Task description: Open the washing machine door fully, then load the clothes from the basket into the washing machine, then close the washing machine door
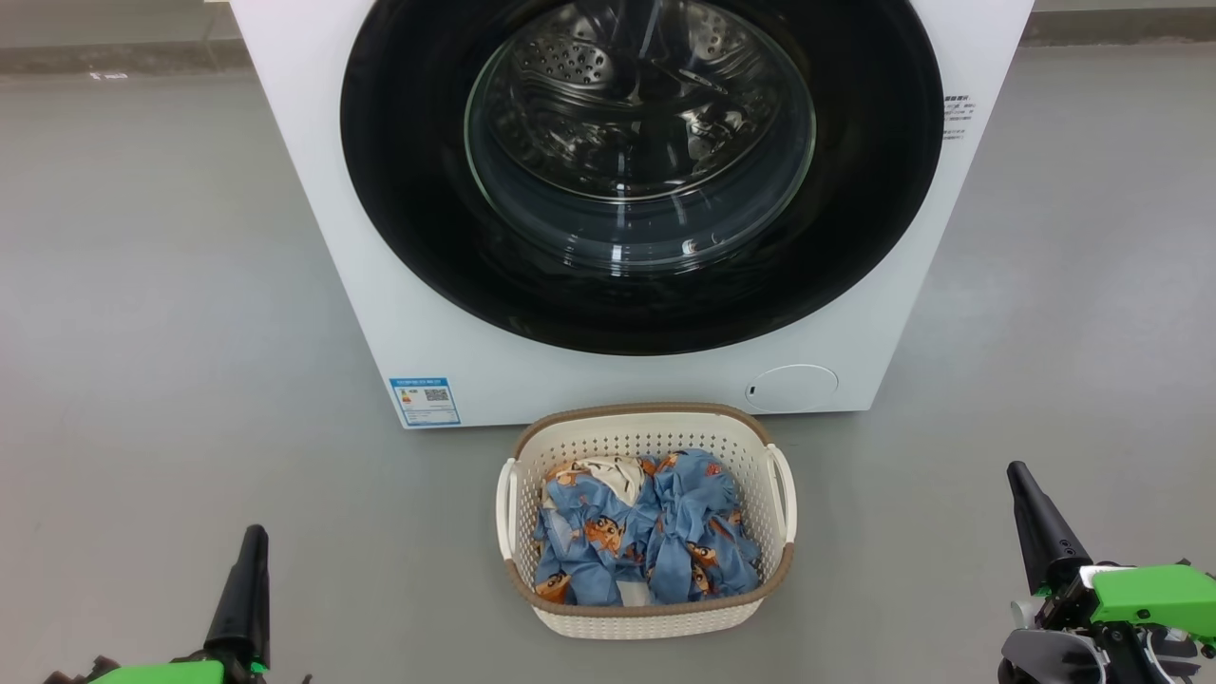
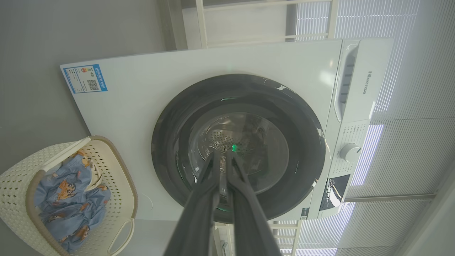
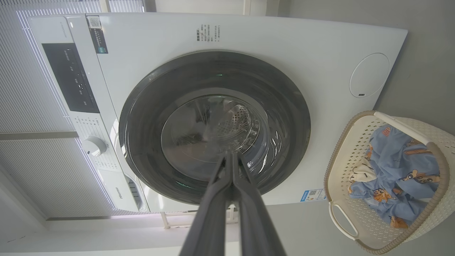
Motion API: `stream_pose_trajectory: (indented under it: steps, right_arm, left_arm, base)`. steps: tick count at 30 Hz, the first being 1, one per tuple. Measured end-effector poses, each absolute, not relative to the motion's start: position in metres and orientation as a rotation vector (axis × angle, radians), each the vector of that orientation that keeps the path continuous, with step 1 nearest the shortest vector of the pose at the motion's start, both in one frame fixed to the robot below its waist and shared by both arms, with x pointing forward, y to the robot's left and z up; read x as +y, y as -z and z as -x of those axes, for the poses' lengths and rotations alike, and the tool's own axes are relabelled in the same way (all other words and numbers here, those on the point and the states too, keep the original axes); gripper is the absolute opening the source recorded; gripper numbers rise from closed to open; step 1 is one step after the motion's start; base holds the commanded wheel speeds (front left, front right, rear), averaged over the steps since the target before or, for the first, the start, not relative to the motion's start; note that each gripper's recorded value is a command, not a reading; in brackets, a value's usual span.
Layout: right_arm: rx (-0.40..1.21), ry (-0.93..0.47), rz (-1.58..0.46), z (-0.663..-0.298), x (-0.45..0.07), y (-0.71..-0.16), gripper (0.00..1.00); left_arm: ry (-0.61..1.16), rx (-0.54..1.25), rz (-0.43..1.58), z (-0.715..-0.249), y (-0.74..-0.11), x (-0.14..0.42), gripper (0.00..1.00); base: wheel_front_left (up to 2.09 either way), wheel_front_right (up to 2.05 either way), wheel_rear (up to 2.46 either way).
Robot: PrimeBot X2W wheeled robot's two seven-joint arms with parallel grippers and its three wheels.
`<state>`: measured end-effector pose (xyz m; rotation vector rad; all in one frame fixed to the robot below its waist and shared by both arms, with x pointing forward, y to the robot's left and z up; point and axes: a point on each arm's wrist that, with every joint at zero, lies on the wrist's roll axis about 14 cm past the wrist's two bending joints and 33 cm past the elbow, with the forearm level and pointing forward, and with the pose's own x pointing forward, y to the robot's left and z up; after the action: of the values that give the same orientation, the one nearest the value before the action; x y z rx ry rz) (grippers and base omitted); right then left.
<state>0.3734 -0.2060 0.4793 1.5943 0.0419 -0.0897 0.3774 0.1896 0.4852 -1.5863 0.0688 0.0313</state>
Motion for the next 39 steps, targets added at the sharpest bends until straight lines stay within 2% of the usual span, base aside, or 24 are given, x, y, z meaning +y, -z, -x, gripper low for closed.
stream_pose_trajectory:
  steps: [39]
  right_arm:
    - [0.042, 0.09, -1.594, -0.3734, -0.206, -0.4794, 0.0]
  left_arm:
    - [-0.031, 0.069, 1.586, -0.3773, -0.4853, 0.1897, 0.0]
  base:
    - [0.0, 0.0, 0.0]
